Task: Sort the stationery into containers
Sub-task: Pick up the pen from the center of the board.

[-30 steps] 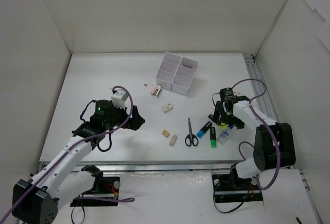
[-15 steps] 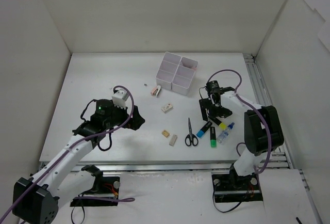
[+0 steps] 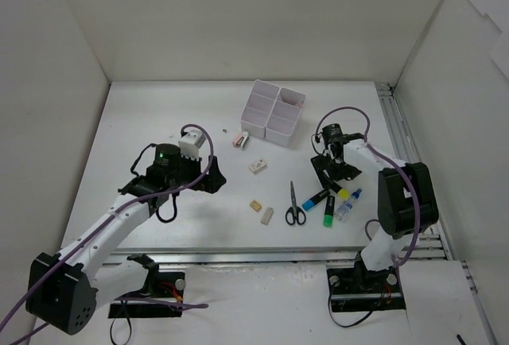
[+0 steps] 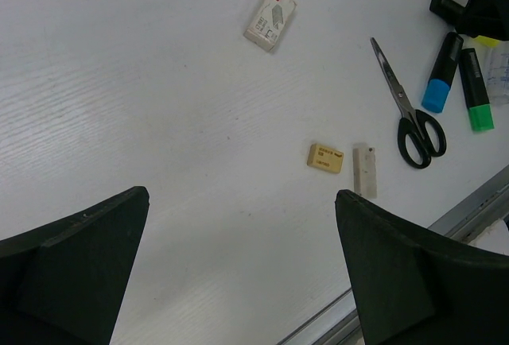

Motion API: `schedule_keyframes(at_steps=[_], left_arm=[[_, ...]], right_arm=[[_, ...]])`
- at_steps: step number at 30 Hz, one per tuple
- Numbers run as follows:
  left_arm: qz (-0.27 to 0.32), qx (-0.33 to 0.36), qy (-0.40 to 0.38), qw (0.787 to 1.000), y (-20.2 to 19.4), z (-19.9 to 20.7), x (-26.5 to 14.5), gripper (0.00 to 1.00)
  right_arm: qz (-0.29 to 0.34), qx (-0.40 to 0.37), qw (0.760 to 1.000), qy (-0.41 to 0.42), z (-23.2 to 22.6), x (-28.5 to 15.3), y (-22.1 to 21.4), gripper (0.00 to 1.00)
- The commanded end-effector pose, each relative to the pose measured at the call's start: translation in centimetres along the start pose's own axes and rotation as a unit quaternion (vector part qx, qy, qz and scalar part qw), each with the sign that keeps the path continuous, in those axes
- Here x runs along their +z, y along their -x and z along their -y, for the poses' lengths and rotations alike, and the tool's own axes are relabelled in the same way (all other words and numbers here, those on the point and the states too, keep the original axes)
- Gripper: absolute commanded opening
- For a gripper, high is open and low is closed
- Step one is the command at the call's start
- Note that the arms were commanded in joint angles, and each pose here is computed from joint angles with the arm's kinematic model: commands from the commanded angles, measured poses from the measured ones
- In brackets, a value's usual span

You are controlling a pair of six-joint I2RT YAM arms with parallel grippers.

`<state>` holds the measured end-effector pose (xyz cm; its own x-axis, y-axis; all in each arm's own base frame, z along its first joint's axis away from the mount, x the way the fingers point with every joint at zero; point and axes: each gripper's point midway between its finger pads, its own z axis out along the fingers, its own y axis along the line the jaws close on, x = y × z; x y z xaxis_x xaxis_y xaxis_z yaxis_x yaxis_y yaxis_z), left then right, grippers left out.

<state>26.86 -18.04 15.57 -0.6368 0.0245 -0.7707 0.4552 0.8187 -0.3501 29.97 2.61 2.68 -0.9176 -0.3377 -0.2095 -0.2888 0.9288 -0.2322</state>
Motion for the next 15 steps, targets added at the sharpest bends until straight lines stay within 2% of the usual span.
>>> schedule_keyframes(at_steps=[1,5,7,9,10,13,15], left_arm=[[0.047,0.026,-0.022,0.998,3.8,1.3,-0.1,0.99],[0.047,0.029,-0.019,0.998,4.1,1.3,-0.1,1.0],[0.048,0.031,-0.015,0.998,4.1,1.1,-0.1,0.99],[0.045,0.031,-0.009,0.998,4.1,0.9,-0.1,0.99],[0.044,0.032,-0.008,0.998,4.2,0.9,-0.1,0.99],[0.046,0.037,-0.006,0.998,4.5,0.8,-0.1,0.99],[0.049,0.039,-0.01,0.998,4.7,1.0,-0.1,1.0]], right_arm=[[-0.029,-0.008,1.0,-0.003,0.9,0.6,-0.7,0.78],[-0.04,-0.01,0.999,0.028,0.4,1.3,-1.0,0.7],[-0.046,-0.01,0.998,0.052,-0.1,1.8,-1.2,0.63],[-0.046,-0.011,0.997,0.06,-0.2,2.0,-1.0,0.47],[-0.053,-0.009,0.997,0.061,-0.1,2.4,-1.3,0.34],[-0.051,-0.005,0.995,0.08,-0.5,2.7,-1.0,0.13],[-0.043,-0.008,0.996,0.08,-0.3,2.4,-0.4,0.07]])
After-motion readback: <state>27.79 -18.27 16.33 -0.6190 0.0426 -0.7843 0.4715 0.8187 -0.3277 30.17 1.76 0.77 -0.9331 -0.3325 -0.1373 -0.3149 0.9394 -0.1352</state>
